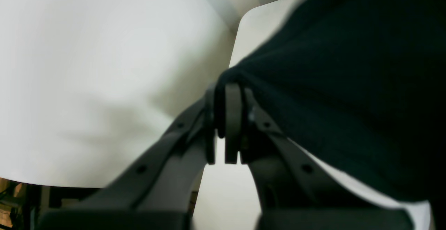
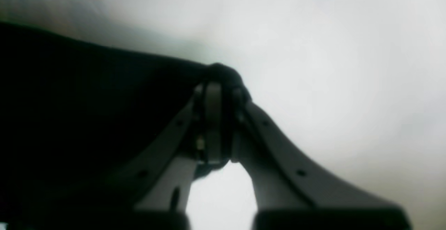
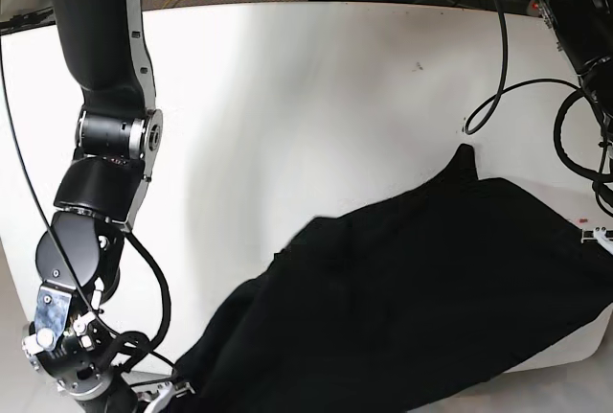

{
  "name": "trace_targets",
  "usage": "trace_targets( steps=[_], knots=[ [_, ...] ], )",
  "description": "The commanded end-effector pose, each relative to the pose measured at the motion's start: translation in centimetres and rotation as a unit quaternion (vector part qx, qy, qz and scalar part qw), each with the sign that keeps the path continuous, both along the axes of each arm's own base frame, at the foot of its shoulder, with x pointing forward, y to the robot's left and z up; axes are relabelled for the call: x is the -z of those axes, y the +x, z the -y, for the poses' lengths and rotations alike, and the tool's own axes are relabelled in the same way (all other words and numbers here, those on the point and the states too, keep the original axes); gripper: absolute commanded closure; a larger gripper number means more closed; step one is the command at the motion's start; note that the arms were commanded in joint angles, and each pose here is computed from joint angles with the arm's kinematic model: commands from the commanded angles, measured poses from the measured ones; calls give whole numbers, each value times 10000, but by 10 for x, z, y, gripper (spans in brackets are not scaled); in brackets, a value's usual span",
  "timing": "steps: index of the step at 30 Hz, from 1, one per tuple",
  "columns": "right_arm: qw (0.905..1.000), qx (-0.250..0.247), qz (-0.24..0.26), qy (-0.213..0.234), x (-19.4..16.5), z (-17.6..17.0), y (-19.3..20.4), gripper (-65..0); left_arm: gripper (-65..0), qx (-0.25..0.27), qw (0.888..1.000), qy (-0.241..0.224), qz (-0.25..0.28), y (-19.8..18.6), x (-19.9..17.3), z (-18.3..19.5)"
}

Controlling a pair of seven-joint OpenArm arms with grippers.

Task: Fold the T-shirt properly
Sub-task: 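Lift the shirt with both grippers and pull the grippers apart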

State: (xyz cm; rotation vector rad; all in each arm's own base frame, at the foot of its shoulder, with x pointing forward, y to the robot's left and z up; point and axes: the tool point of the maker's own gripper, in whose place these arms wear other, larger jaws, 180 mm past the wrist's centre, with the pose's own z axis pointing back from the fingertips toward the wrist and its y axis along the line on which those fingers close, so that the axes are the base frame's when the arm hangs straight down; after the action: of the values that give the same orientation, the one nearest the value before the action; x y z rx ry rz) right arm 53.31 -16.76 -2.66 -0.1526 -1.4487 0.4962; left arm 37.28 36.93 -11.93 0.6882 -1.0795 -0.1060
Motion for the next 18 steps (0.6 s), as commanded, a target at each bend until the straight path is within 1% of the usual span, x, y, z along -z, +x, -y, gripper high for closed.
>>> trace_targets(
  steps=[1,3,6,8,10,12,14,18],
  knots=[
    [9997,75,215,67,-13,8,-4,0,0,-74,9994,266,214,-3,-21,-9],
    [10000,68,59,25,5,12,-9,0,0,-69,9994,298,177,-4,-20,-10],
    [9996,210,-155,86,34,26,-21,0,0,-89,9994,308,106,-8,-15,-11],
    [9990,306,-323,88,54,31,-31,0,0,-77,9993,356,-125,-16,-1,-14],
    [9985,251,-473,142,71,26,-39,0,0,-9,9982,450,-389,-22,12,-14],
    [9971,211,-651,324,93,27,-50,0,0,82,9968,472,-642,-29,28,-11],
    [9947,247,-867,496,115,31,-61,0,0,150,9960,297,-834,-35,50,-2],
    [9863,339,-1348,885,164,43,-86,0,0,117,9922,72,-1239,-61,90,4]
  ],
)
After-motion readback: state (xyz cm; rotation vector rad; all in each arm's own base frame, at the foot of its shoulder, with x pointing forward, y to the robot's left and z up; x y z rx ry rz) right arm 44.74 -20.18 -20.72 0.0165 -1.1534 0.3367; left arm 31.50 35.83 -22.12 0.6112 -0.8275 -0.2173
